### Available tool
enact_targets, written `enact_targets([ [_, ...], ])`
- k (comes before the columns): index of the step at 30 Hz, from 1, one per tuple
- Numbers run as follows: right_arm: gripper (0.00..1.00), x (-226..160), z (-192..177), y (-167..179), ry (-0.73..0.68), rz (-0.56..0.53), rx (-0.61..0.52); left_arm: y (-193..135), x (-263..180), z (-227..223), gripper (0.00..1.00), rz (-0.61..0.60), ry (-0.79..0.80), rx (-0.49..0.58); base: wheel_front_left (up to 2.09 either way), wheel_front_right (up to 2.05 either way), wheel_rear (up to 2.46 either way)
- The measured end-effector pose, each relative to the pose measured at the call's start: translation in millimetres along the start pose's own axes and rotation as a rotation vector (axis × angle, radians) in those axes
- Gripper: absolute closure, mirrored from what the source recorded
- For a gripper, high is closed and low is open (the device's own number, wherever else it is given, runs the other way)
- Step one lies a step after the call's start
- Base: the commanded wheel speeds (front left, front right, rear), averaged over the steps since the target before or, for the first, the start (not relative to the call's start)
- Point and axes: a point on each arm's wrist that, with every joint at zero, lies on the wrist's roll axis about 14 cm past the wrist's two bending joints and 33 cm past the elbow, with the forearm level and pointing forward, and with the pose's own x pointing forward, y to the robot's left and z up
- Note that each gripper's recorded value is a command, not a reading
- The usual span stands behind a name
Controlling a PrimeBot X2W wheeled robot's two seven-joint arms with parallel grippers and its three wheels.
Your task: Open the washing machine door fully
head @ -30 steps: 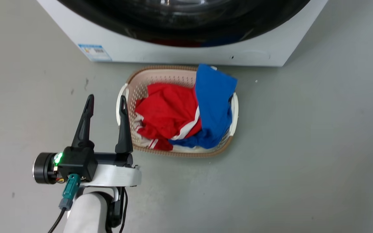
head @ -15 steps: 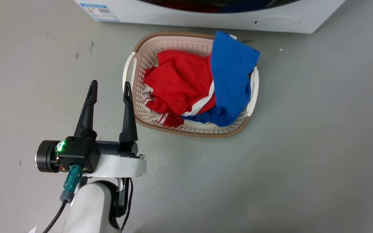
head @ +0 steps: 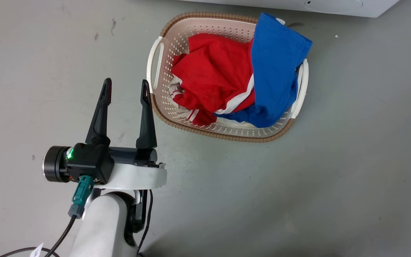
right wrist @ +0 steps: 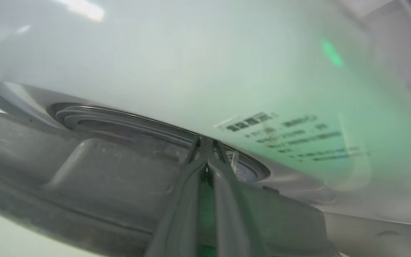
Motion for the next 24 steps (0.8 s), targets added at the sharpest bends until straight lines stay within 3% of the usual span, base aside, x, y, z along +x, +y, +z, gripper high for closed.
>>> enact_targets([
  [24, 1.00, -51.1, -48.8, 38.6, 0.153, 0.065, -0.044, -3.7, -8.0, 26.7, 0.00, -0.017, -0.057, -0.011, 0.00, 0.00, 0.00],
])
